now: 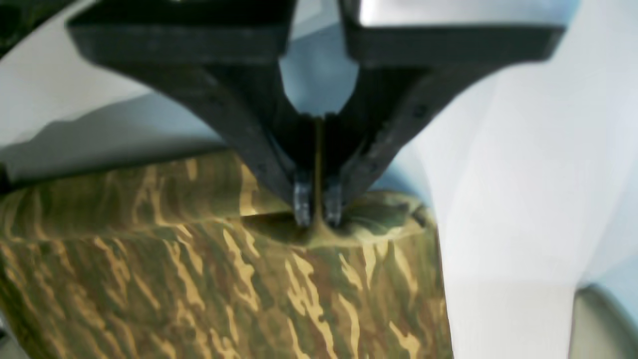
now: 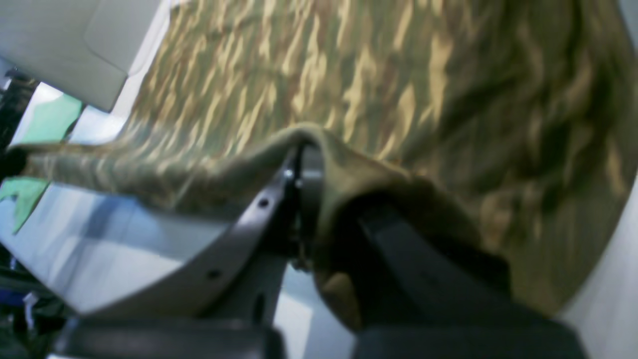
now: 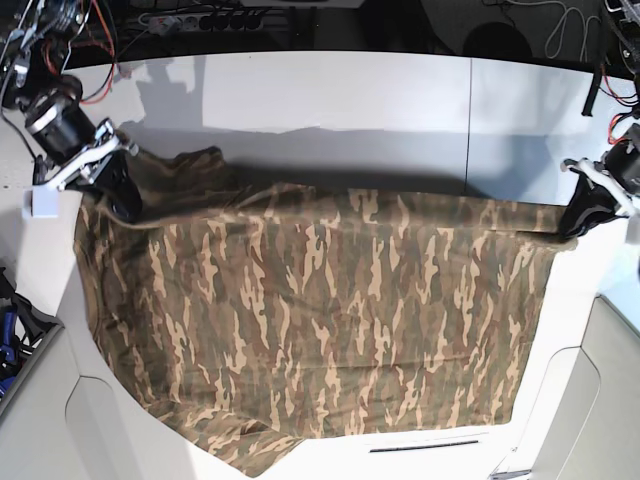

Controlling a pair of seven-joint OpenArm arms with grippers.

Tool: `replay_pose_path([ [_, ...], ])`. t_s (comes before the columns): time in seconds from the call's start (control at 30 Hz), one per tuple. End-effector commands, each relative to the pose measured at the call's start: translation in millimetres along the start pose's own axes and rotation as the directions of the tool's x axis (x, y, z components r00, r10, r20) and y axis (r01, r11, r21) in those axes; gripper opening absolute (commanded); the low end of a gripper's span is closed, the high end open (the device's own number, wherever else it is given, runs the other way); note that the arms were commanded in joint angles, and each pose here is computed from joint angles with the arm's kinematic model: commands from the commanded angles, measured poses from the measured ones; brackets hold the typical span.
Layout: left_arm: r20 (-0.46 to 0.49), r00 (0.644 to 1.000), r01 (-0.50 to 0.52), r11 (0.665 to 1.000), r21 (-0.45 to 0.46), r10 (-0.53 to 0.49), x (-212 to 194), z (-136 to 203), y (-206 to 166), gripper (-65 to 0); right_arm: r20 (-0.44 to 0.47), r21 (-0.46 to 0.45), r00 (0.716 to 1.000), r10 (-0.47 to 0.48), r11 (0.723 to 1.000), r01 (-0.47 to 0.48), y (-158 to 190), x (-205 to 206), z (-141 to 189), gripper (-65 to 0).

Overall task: Fold the T-shirt properly
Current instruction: 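Lift the hem with both grippers and fold it over toward the collar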

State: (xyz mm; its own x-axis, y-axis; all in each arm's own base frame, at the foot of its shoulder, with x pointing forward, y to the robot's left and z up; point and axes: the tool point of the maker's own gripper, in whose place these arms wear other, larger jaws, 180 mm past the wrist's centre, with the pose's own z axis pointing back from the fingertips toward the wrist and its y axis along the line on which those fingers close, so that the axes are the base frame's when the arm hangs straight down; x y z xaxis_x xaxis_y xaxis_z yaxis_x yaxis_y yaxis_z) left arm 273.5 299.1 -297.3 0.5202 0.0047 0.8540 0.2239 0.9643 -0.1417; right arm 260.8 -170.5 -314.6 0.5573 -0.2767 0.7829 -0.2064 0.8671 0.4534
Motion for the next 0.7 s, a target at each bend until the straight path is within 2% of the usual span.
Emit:
replay_pose_path([
  [0.0, 0.047, 0.998, 0.034, 0.999, 0.001, -0.034, 17.0, -5.0, 3.2, -65.0, 0.062, 0.010, 0.998, 0.028, 1.000, -0.028, -0.9, 22.5, -5.0, -65.0],
  [0.13, 0.043, 0.998, 0.046, 0.999, 0.028, -0.048, 21.5, -37.1, 18.6, -65.0, 0.072, -0.006, 0.996, 0.051, 0.999, -0.051, -24.5, 46.4, -36.1, -65.0],
  [0.33, 0.043, 0.999, -0.006, 1.000, 0.028, 0.005, 33.8, -73.5, 34.2, -65.0, 0.039, 0.026, 0.999, 0.035, 0.999, -0.036, -45.4, 78.1, -83.0, -65.0],
  [0.5, 0.086, 0.996, 0.016, 0.998, 0.067, -0.021, 53.0, -93.1, 49.8, -65.0, 0.026, 0.020, 0.998, 0.054, 0.998, -0.055, -50.8, 105.3, -124.8, -65.0],
  [0.67, 0.098, 0.995, -0.043, 0.997, 0.071, 0.036, 63.3, -109.9, 62.4, -65.0, 0.008, 0.023, 0.997, 0.082, 0.996, -0.082, -47.5, 119.2, -156.2, -65.0],
])
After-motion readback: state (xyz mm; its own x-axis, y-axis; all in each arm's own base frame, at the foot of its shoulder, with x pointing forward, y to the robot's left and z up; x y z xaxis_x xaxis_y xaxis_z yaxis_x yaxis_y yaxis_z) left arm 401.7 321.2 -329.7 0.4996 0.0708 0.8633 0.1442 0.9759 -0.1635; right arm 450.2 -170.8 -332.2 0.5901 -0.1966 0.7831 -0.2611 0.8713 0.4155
